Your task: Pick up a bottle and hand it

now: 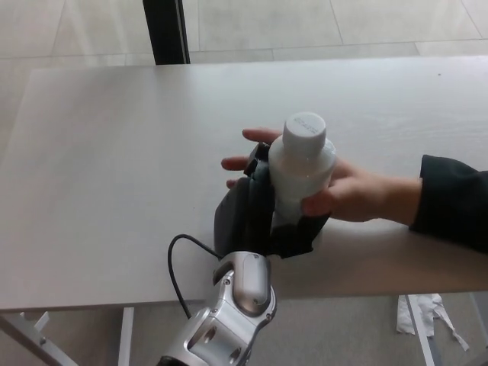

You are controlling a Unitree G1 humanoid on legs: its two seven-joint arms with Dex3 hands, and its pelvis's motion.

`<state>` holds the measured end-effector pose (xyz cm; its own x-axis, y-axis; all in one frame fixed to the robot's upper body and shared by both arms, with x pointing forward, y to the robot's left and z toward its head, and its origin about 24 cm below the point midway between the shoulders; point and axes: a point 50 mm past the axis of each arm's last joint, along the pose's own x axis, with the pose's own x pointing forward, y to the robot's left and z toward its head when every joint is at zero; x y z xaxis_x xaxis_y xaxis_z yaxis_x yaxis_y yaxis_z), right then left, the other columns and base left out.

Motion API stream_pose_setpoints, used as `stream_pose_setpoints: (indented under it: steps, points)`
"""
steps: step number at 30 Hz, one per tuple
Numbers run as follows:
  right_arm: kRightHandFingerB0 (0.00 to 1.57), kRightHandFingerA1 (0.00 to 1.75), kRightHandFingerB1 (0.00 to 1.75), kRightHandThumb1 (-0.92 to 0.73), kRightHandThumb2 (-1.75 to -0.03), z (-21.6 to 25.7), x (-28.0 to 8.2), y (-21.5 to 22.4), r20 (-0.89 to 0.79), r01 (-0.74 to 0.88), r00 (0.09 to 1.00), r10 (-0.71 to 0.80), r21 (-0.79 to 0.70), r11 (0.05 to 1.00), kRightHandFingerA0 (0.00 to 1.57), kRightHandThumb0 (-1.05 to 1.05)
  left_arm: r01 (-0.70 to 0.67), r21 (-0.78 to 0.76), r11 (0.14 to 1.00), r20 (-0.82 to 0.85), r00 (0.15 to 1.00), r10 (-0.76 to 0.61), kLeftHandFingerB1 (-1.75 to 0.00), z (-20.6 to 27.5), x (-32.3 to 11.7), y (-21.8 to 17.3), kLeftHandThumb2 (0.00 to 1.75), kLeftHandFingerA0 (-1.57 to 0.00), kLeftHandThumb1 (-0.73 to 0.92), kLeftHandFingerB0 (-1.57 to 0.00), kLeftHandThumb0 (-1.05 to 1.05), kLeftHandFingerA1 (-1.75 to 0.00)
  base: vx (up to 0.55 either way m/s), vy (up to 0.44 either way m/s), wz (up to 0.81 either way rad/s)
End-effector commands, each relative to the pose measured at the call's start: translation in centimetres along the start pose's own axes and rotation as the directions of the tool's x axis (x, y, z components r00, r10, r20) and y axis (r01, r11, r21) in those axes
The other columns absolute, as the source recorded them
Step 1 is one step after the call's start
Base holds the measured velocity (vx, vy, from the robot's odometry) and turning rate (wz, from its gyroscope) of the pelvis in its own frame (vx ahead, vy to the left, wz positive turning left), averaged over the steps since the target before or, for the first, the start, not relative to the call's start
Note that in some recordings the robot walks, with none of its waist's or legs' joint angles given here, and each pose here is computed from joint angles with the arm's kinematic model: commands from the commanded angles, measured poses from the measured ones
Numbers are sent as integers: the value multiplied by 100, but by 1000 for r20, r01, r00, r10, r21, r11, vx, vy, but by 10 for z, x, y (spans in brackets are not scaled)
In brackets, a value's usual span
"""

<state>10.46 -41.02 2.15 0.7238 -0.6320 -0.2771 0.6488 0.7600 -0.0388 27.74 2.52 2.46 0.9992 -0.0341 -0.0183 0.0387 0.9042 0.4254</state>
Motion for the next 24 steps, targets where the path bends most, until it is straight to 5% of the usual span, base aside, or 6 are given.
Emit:
stream_pose_setpoints:
  steps: [1, 2, 3, 6, 7, 24]
  points:
    - [37, 59, 48, -43, -79, 5, -1, 3, 18, 5, 1000, -5, -10, 1000, 55, -49, -8, -133, 991, 43, 999, 14, -175, 10, -24, -30, 122, -101, 72, -78, -11, -175, 0, 0, 0]
    - [37, 60, 48, -44, -79, 5, -2, 2, 25, 4, 1000, -3, -17, 1000, 55, -47, -15, -144, 989, 43, 999, 22, -175, 9, -25, -29, 130, -102, 69, -78, -10, -175, 0, 0, 0]
    - [44, 50, 34, -56, -58, 5, -2, 2, 25, -1, 1000, 1, -15, 1000, 61, -42, -20, -166, 986, 48, 998, 28, -122, 7, -26, -27, 135, -122, 79, -111, -5, -128, 0, 0, 0]
    - [45, 53, 35, -56, -58, 4, -1, 2, 23, -6, 1000, 6, -13, 1000, 65, -41, -32, -164, 986, 21, 999, 36, -123, 2, -27, -21, 135, -123, 77, -113, -5, -128, 0, 0, 0]
    - [38, 61, 49, -44, -80, 4, -1, 2, 19, -4, 1000, 4, -26, 1000, 58, -48, -44, -163, 986, 22, 999, 49, -175, -1, -27, -15, 119, -106, 76, -81, -13, -175, 0, 0, 0]
    - [37, 59, 48, -45, -79, -4, 4, -6, 14, -14, 1000, 14, -34, 999, 57, -46, -146, -103, 984, 313, 934, 172, -150, 68, 39, 96, 138, -115, 51, -88, -13, -171, 0, 0, 0]
